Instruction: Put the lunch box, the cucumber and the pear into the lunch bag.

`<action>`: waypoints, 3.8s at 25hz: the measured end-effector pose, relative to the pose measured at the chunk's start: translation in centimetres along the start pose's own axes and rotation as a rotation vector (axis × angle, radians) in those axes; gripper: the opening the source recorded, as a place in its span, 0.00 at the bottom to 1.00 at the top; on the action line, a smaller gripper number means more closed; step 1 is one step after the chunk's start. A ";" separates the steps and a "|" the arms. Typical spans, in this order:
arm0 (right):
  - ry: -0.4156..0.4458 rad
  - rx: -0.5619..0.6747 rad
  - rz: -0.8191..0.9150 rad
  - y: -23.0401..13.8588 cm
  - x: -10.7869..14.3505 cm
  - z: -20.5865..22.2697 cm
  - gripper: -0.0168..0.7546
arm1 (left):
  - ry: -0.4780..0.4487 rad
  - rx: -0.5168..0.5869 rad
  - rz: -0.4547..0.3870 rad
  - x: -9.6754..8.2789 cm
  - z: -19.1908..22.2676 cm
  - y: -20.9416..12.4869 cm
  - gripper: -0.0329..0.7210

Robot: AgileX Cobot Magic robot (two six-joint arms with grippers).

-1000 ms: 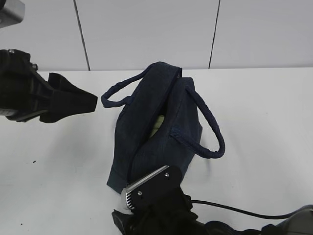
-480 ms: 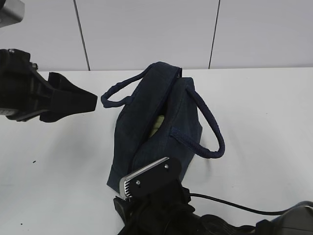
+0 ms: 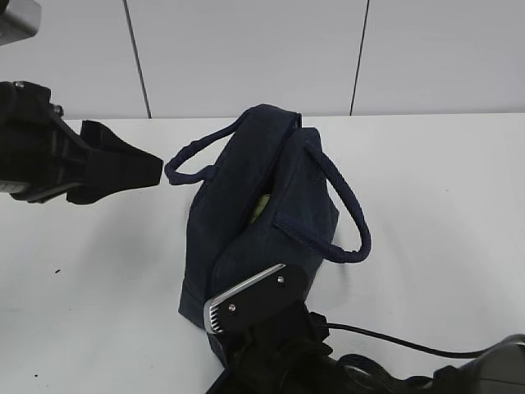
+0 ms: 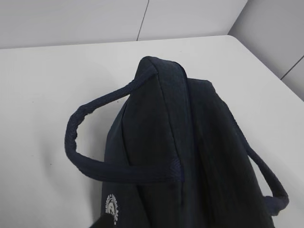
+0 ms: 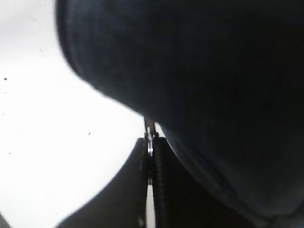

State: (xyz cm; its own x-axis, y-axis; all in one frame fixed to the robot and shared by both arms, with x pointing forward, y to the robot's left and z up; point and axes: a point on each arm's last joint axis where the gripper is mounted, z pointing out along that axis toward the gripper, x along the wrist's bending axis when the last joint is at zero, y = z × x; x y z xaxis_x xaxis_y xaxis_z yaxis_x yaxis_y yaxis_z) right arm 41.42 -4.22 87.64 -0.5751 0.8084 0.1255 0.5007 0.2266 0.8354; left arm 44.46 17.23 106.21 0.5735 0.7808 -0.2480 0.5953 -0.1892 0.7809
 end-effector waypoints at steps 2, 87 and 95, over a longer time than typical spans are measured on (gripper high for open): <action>0.021 0.013 -0.020 0.5 0.2 -0.5 0.03 | 0.000 0.000 0.000 0.0 0.0 0.0 0.52; -0.112 -0.071 0.104 17.6 -17.6 -1.9 0.03 | -0.058 0.024 0.138 1.3 -1.7 2.8 0.58; -0.105 -0.072 0.112 17.6 -17.6 -1.9 0.03 | -0.121 0.172 0.103 1.6 8.4 6.9 0.55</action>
State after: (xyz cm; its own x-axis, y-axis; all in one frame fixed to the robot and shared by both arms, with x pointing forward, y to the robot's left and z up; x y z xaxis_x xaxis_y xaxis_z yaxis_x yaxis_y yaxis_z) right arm 59.14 -15.42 101.17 -0.4460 0.8795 0.1661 0.5080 0.0959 0.8560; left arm 54.23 12.13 106.42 0.6931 0.6770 -0.2475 0.6118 -0.3708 0.6987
